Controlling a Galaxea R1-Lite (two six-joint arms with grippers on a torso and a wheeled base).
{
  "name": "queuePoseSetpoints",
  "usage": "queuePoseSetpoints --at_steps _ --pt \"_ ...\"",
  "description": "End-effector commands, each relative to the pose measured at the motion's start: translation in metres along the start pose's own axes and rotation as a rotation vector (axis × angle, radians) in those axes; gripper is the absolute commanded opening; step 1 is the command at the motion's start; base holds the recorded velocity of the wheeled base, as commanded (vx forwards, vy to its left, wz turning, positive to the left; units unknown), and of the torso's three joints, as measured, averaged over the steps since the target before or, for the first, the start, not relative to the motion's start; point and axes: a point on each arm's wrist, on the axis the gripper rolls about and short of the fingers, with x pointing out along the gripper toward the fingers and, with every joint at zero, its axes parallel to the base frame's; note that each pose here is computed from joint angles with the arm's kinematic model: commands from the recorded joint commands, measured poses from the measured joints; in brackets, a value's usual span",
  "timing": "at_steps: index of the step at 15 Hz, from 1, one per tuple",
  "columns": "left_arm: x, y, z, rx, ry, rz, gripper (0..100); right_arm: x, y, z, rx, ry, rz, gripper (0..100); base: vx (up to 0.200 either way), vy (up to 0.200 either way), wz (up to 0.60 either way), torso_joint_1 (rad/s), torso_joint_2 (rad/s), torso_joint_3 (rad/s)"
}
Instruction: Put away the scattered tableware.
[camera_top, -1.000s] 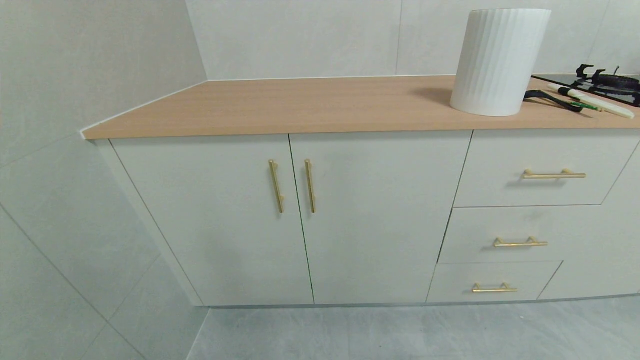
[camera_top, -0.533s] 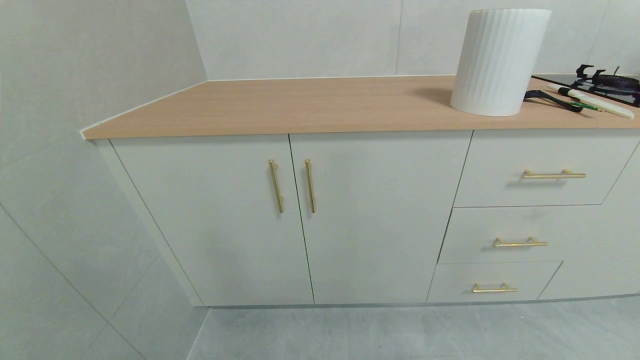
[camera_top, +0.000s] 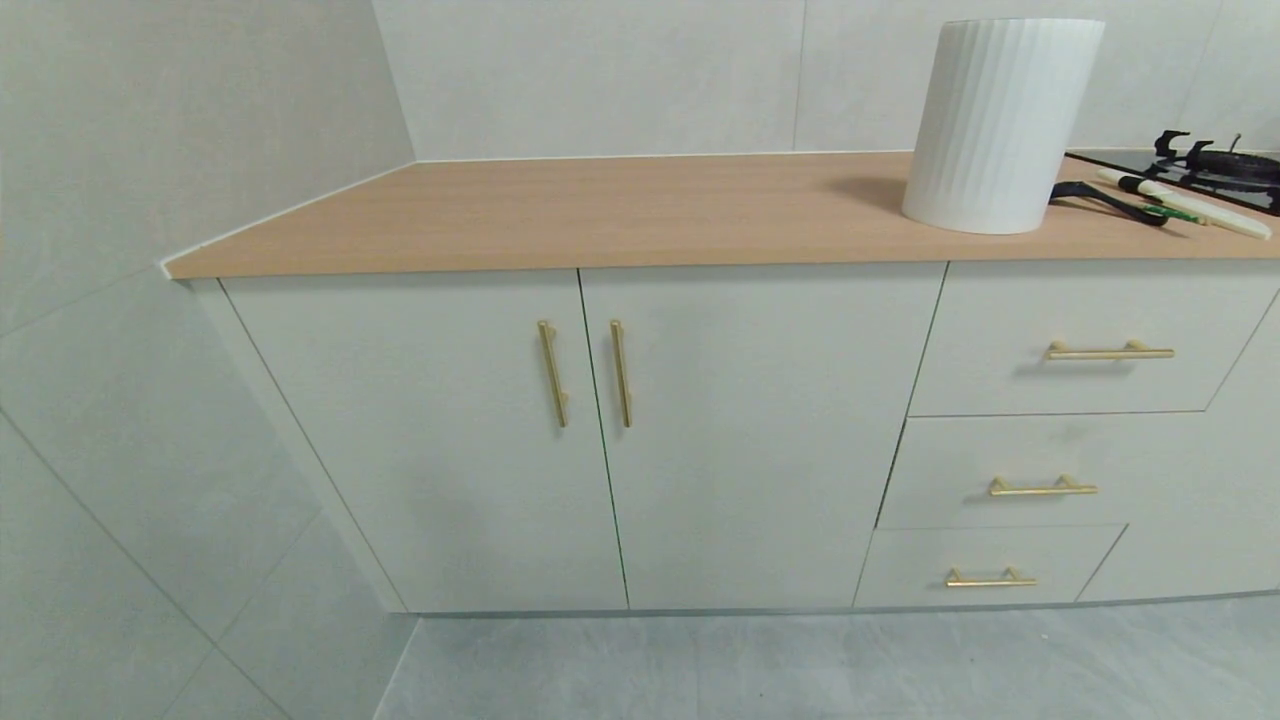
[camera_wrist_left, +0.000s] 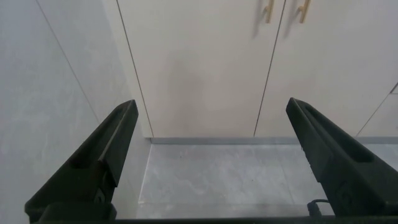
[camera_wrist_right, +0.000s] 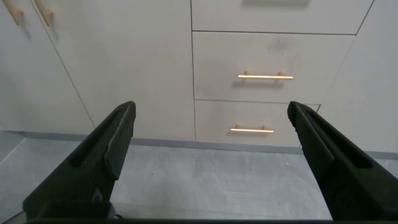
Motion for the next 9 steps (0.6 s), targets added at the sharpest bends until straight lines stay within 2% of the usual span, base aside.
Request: queuePoseSetpoints --at_steps 1,9 --pt "0.0001 0.0 0.0 0.0 0.002 0.001 100 0.0001 0.0 0.0 0.0 0.001 0.001 100 0.0 -0.2 0.0 0.002 0.0 0.007" --pt "0.0001 0.0 0.0 -0.001 0.002 0.001 100 0.0001 0.0 0.0 0.006 0.001 0.001 100 0.0 -0.2 0.0 0.002 0.0 0.0"
